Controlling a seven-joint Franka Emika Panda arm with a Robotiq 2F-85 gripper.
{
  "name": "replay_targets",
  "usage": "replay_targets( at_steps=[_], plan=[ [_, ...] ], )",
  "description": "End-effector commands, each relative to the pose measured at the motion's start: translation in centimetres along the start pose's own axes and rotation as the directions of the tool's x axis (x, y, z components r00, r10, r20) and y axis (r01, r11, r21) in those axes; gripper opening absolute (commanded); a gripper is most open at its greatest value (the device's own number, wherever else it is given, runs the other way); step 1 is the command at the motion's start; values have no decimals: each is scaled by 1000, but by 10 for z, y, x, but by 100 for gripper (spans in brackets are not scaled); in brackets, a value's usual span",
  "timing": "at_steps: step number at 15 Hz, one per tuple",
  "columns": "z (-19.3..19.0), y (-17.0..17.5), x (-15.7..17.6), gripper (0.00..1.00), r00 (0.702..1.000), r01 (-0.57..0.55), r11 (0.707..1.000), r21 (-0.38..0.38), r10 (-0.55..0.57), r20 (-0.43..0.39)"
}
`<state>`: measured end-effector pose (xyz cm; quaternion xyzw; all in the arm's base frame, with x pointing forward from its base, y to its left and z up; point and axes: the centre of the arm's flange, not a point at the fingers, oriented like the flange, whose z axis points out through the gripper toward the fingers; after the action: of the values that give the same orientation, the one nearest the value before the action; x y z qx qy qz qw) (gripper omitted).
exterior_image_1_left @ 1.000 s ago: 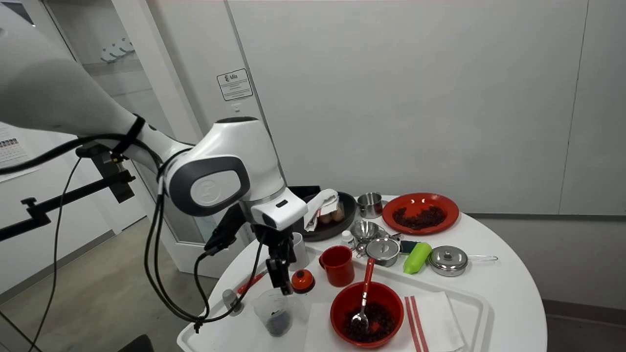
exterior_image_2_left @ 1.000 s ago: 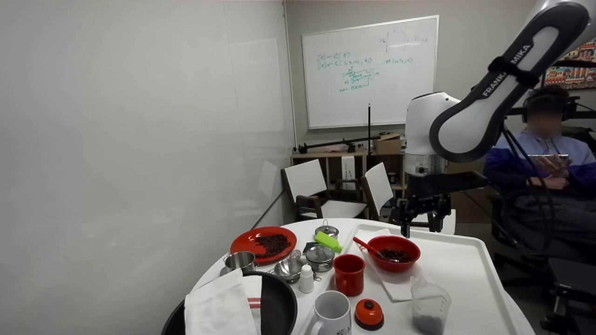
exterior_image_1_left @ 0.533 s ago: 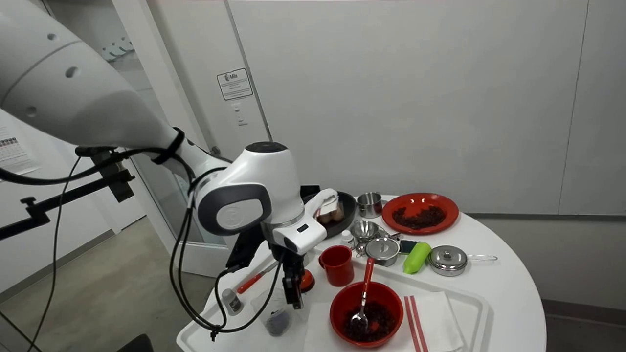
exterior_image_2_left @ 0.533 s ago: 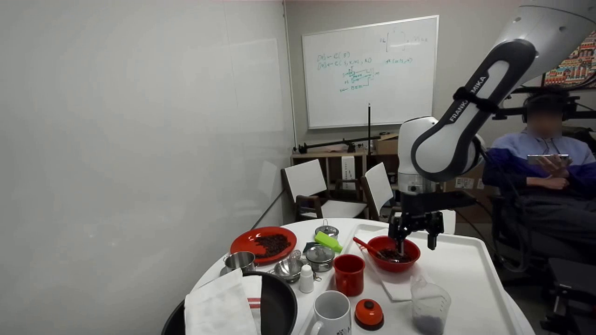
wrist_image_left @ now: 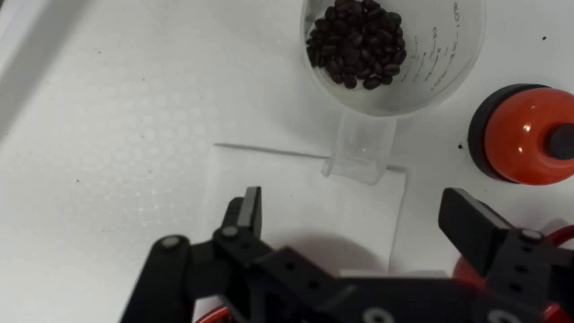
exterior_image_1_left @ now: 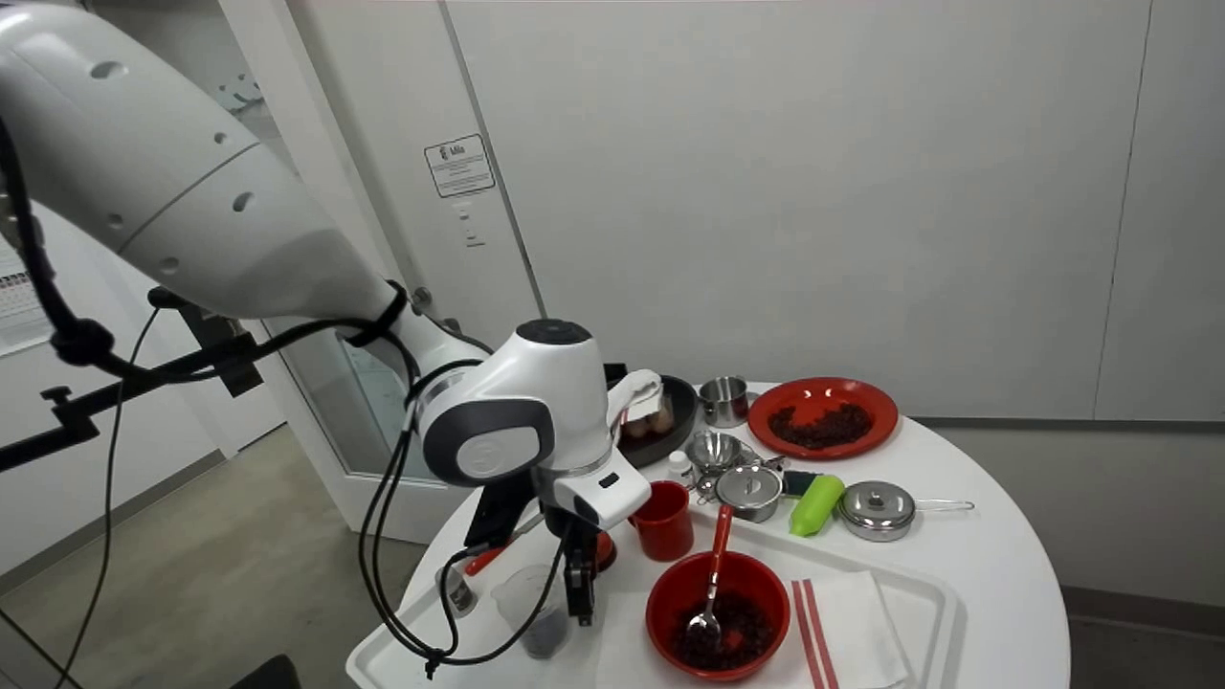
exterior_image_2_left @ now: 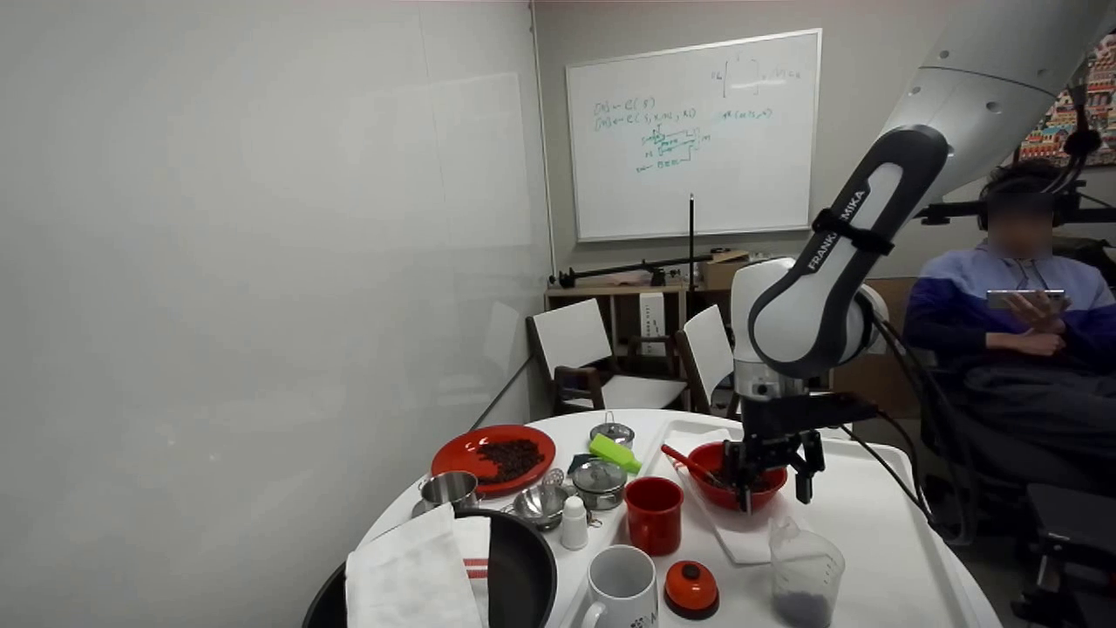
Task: Pour the contents of the cup into the bowl
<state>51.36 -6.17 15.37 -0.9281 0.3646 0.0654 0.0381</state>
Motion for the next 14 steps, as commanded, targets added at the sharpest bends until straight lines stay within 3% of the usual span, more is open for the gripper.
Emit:
replay_targets(
  at_steps=[1, 4, 5, 6, 9, 14],
  plan=[
    [19, -12, -1, 100, 999, 14, 1000, 10, -14, 32],
    [30, -14, -9, 100, 998, 9, 1000, 2, -9, 61],
    [33, -13, -11, 96, 998, 8, 1000, 1, -8, 68],
    [35, -13, -12, 74, 997, 4, 1000, 0, -4, 71],
    [37, -10, -12, 64, 997, -5, 1000, 3, 5, 72],
    [35, -9, -13, 26, 998, -8, 1000, 8, 7, 70]
  ],
)
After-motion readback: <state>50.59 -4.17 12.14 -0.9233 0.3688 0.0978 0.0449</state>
